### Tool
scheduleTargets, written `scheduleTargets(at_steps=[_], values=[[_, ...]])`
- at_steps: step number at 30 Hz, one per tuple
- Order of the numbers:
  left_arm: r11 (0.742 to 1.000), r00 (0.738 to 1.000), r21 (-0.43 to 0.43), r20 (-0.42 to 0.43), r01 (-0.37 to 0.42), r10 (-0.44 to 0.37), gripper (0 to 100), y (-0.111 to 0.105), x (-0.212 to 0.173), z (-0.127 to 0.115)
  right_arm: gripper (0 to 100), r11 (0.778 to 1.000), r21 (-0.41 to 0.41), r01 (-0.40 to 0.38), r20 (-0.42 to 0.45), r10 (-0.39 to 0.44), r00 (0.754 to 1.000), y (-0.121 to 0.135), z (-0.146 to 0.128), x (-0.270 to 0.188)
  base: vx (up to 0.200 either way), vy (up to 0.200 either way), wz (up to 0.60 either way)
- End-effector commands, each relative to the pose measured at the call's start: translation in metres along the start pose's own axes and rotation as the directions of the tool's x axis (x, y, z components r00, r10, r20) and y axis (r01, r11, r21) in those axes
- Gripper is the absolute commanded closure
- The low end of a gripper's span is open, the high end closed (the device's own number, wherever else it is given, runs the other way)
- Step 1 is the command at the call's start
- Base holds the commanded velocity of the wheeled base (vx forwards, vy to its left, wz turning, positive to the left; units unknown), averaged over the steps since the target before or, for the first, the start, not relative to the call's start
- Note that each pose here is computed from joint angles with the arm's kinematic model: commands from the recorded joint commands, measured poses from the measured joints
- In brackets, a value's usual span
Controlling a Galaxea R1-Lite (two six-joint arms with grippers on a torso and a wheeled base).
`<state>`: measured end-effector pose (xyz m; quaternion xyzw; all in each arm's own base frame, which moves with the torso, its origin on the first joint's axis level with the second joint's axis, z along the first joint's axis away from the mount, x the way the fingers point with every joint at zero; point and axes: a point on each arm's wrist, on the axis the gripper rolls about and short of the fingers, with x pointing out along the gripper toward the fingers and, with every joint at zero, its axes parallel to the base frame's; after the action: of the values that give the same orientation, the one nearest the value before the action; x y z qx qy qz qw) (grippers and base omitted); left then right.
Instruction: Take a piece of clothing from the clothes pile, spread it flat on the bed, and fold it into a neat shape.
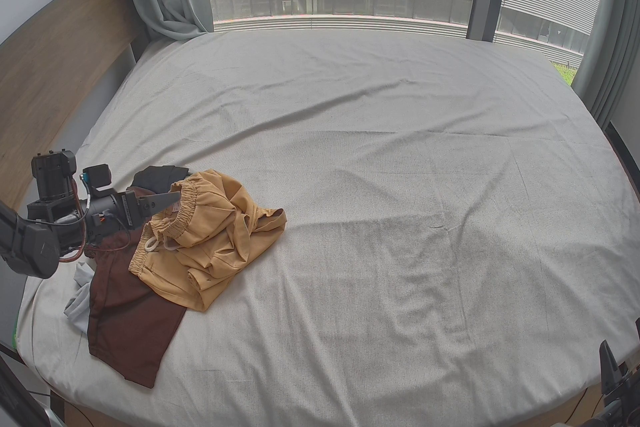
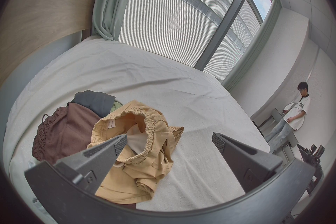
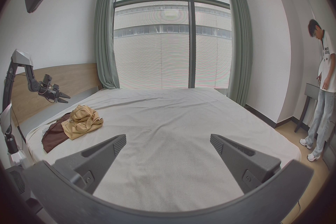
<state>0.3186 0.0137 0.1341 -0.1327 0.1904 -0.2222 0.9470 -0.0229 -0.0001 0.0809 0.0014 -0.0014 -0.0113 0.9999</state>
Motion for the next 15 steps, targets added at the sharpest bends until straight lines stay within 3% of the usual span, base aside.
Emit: scheduleTargets(at_steps=[1,15], values=[[1.0,1.0,-0.006,-0.017,0.011,-0.011,0,0.004,0.015,-0.003,0,1.0,0.0,0.0,-0.001,0.0,1.0,0.0,-0.004,0.0,0.0,0.0,0.0],[0.999,0.998,-0.004,-0.043,0.037,-0.037,0,0.009,0.045,-0.007,0,1.0,0.0,0.0,-0.001,0.0,1.0,0.0,-0.004,0.0,0.0,0.0,0.0]])
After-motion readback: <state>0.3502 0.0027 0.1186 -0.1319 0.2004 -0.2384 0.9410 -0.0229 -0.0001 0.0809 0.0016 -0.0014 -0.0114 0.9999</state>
